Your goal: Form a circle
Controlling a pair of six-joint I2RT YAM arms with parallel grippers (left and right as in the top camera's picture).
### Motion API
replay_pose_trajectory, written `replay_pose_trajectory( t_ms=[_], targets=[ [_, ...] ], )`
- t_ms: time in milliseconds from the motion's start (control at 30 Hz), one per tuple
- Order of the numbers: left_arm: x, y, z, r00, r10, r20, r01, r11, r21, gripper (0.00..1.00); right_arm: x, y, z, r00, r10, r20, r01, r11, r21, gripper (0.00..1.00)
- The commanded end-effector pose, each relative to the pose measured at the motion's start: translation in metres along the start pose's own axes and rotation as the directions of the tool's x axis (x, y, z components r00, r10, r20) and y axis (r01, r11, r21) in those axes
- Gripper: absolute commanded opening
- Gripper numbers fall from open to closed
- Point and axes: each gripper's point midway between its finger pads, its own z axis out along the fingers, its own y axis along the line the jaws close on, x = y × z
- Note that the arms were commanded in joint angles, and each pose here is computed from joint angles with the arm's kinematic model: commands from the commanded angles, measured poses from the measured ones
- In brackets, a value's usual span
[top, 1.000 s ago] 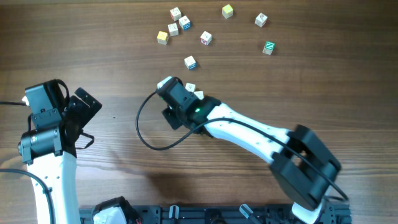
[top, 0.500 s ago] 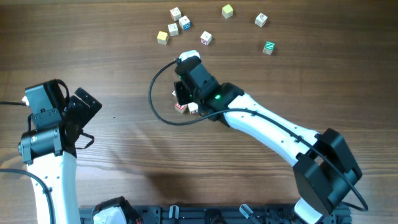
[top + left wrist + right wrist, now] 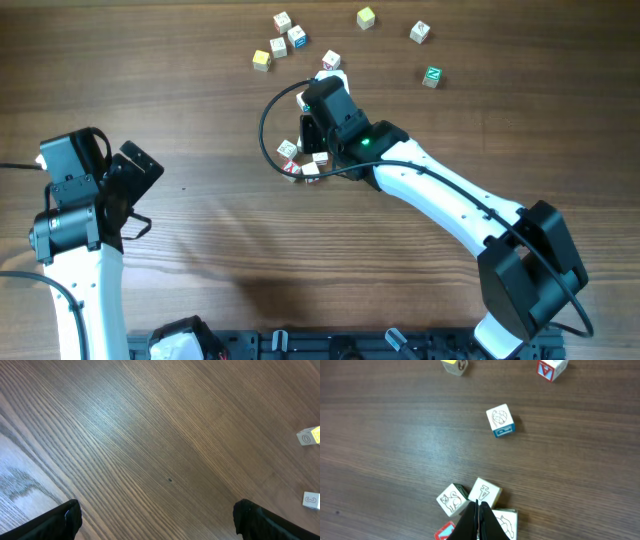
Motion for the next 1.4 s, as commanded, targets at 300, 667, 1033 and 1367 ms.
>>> replay_pose_trajectory(
  t_ms=[300,667,1033,1367],
  targets=[
    [0.0,0.0,0.0,1.0,-0.013,-0.002,0.013,1.0,0.006,1.0,-0.057,-0.102,-0.126,0.984,0.05,0.169,-0.093,0.962,0.255,0.11],
    [0.0,0.0,0.0,1.0,-0.013,-0.002,0.013,1.0,0.006,1.0,-0.074,-0.161,-0.276,0.91,0.063,0.41,-0.206,0.927,0.314,0.99],
    [0.0,0.0,0.0,1.0,-0.014,-0.002,0.014,1.0,0.006,1.0,-0.029,-0.188,-0.321,0.946,-0.042,0.321,-0.124,0.87,0.478,1.0],
    [0.0,0.0,0.0,1.0,-0.013,-0.002,0.013,1.0,0.006,1.0,-0.021,-0.202,-0.359,0.913,-0.039,0.406,-0.192,0.836,0.513,1.0]
  ],
)
